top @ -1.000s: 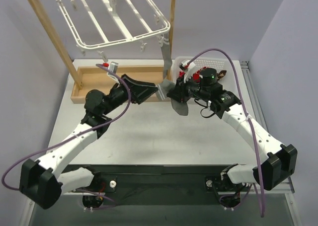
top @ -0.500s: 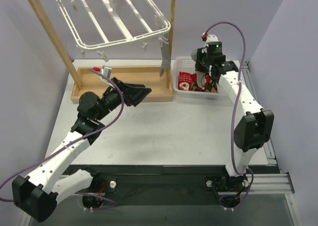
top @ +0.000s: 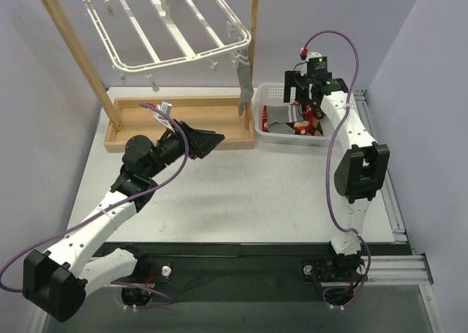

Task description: Remove the socks clipped to the hanger

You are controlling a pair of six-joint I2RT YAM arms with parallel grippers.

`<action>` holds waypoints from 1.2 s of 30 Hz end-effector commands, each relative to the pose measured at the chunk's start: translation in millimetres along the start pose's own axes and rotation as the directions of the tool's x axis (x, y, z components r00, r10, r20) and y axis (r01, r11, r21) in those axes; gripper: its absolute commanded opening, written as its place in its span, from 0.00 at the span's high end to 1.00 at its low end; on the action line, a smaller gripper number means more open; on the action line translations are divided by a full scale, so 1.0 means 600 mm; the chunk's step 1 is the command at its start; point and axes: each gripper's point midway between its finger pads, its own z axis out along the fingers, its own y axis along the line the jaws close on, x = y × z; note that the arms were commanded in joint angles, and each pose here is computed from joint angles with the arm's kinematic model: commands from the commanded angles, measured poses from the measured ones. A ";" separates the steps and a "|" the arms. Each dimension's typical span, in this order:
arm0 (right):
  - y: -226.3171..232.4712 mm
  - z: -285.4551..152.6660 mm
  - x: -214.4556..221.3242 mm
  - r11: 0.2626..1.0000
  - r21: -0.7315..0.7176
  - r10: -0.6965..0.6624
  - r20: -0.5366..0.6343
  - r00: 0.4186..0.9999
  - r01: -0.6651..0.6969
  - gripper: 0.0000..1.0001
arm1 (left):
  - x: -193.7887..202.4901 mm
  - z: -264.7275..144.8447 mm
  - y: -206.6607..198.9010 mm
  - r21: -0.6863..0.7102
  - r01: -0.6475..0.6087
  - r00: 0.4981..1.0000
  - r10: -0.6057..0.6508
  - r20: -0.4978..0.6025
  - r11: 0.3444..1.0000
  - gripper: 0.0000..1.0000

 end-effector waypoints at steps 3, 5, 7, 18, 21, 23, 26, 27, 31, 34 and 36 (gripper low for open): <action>0.113 -0.132 -0.056 0.946 -0.320 0.094 0.128 0.987 -0.049 0.17 | 0.002 0.010 0.007 0.026 0.012 1.000 -0.012 0.011 1.000 0.31; 0.161 -0.141 -0.057 0.906 -0.422 0.123 0.169 0.978 -0.042 0.20 | 0.010 0.010 0.016 0.013 0.028 1.000 -0.028 0.004 1.000 0.32; 0.194 -0.160 -0.076 0.875 -0.484 0.145 0.218 0.965 -0.022 0.23 | 0.011 0.012 0.015 0.022 0.054 0.999 -0.054 0.003 0.998 0.36; 0.306 -0.159 -0.104 0.783 -0.622 0.159 0.229 0.960 0.018 0.33 | 0.023 0.007 0.011 0.046 0.091 0.996 -0.090 -0.017 0.995 0.39; 0.300 -0.142 -0.104 0.799 -0.601 0.172 0.208 0.963 -0.013 0.37 | 0.021 0.006 0.009 0.049 0.098 0.995 -0.098 -0.017 0.994 0.39; 0.302 -0.138 -0.108 0.798 -0.602 0.176 0.207 0.963 -0.016 0.40 | 0.022 0.005 0.008 0.049 0.097 0.995 -0.096 -0.017 0.994 0.40; 0.309 -0.127 -0.108 0.795 -0.606 0.175 0.196 0.965 -0.022 0.43 | 0.022 0.005 0.010 0.047 0.098 0.995 -0.097 -0.017 0.994 0.41; 0.310 -0.124 -0.107 0.796 -0.605 0.172 0.192 0.966 -0.022 0.44 | 0.023 0.005 0.010 0.045 0.103 0.995 -0.102 -0.018 0.994 0.42; 0.309 -0.107 -0.106 0.810 -0.585 0.175 0.184 0.967 -0.036 0.62 | 0.024 0.006 0.010 0.048 0.106 0.994 -0.105 -0.022 0.993 0.42; 0.311 -0.101 -0.106 0.816 -0.577 0.173 0.181 0.968 -0.038 0.65 | 0.022 0.006 0.010 0.046 0.100 0.995 -0.099 -0.019 0.994 0.42; 0.314 -0.100 -0.108 0.814 -0.579 0.173 0.179 0.969 -0.038 0.69 | 0.022 0.008 0.011 0.044 0.096 0.995 -0.096 -0.020 0.994 0.40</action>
